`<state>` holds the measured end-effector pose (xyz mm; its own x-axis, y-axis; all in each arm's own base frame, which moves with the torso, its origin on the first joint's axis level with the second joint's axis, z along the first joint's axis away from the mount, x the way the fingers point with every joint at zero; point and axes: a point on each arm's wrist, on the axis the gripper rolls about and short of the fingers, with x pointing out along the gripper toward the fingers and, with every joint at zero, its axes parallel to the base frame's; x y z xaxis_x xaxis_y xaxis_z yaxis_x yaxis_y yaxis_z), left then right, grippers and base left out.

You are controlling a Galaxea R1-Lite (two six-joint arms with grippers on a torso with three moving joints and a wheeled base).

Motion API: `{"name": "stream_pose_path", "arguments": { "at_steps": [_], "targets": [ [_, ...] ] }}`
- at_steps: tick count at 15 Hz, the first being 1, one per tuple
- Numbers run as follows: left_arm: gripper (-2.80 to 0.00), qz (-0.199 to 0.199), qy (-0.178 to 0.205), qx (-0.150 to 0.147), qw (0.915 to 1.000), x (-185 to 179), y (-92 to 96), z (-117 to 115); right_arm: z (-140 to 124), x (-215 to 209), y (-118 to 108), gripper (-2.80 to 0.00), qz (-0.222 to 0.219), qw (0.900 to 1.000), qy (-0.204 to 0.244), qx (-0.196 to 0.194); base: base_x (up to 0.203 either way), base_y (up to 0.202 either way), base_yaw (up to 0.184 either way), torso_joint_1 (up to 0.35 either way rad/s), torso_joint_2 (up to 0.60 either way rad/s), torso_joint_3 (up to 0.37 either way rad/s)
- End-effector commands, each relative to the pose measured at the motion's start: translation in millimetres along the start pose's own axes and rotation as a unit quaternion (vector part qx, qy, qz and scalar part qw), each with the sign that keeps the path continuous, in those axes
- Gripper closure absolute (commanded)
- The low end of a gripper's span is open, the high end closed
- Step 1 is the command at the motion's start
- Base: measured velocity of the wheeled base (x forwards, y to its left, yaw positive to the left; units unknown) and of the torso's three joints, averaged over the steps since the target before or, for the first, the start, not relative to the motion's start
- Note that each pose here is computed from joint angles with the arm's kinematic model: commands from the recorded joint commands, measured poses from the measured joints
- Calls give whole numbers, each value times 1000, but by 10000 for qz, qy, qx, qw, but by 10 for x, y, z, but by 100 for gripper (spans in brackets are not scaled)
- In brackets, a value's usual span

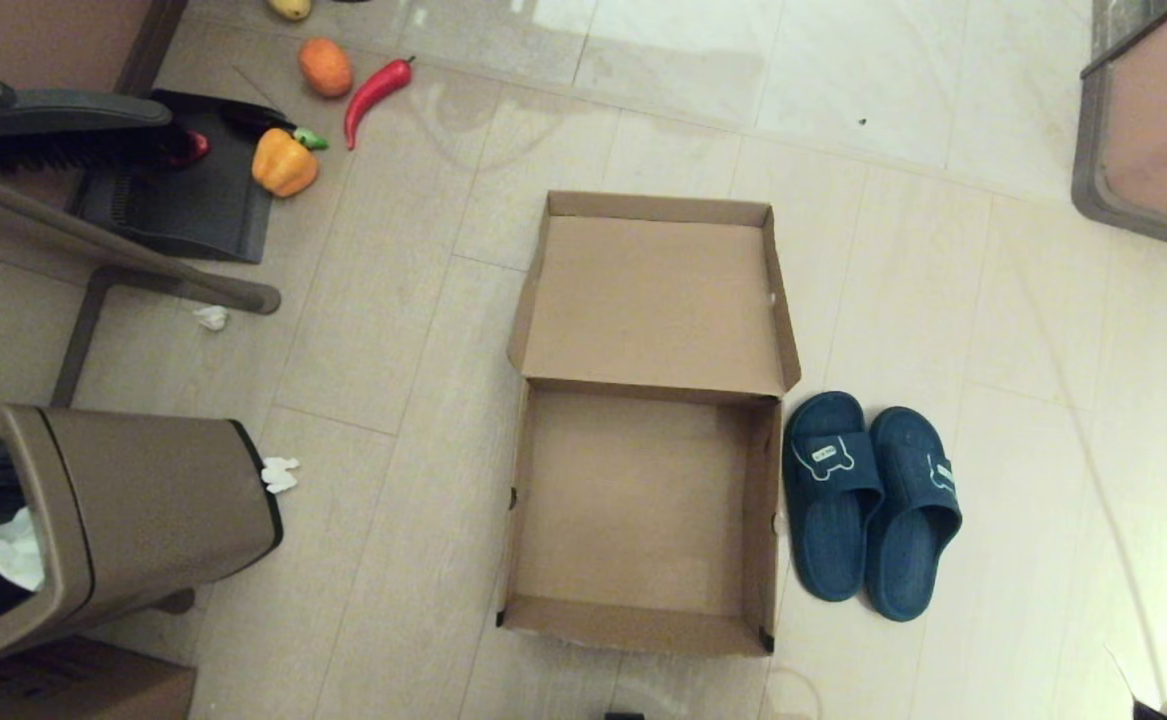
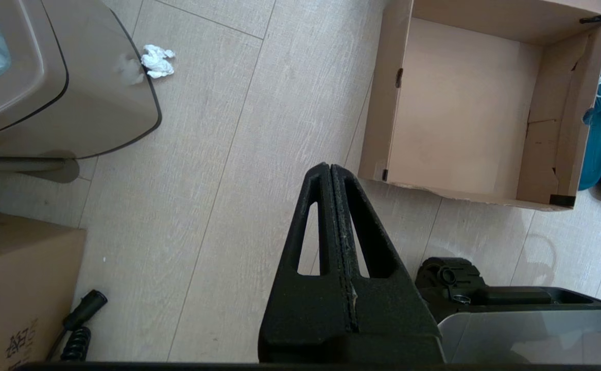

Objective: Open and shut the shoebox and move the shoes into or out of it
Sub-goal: Put the shoes out of the shoe box

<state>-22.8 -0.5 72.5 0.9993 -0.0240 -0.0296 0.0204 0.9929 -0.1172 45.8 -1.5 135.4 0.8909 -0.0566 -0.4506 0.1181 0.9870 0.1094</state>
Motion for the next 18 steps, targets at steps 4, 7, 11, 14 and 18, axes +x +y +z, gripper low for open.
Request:
{"name": "stream_pose_path", "arguments": {
  "at_steps": [4,7,11,14,18],
  "targets": [
    [0,35,63,-69,10000,11,6,-38,187,1272,99,-280,-218,9772,2034,569,0,0,0,0,0,0],
    [0,63,33,-186,9998,10,7,-34,54,2008,119,-280,-193,9764,2018,752,0,0,0,0,0,0],
    [0,62,20,-214,9997,10,7,-32,-180,2705,114,-280,35,9902,1236,654,0,0,0,0,0,0],
    [0,65,43,-215,9997,9,7,-32,-296,3004,98,-280,199,9981,548,190,0,0,0,0,0,0],
    [0,61,45,-215,9997,9,7,-34,-128,3275,80,-280,247,9989,-315,-256,0,0,0,0,0,0]
  ]
}}
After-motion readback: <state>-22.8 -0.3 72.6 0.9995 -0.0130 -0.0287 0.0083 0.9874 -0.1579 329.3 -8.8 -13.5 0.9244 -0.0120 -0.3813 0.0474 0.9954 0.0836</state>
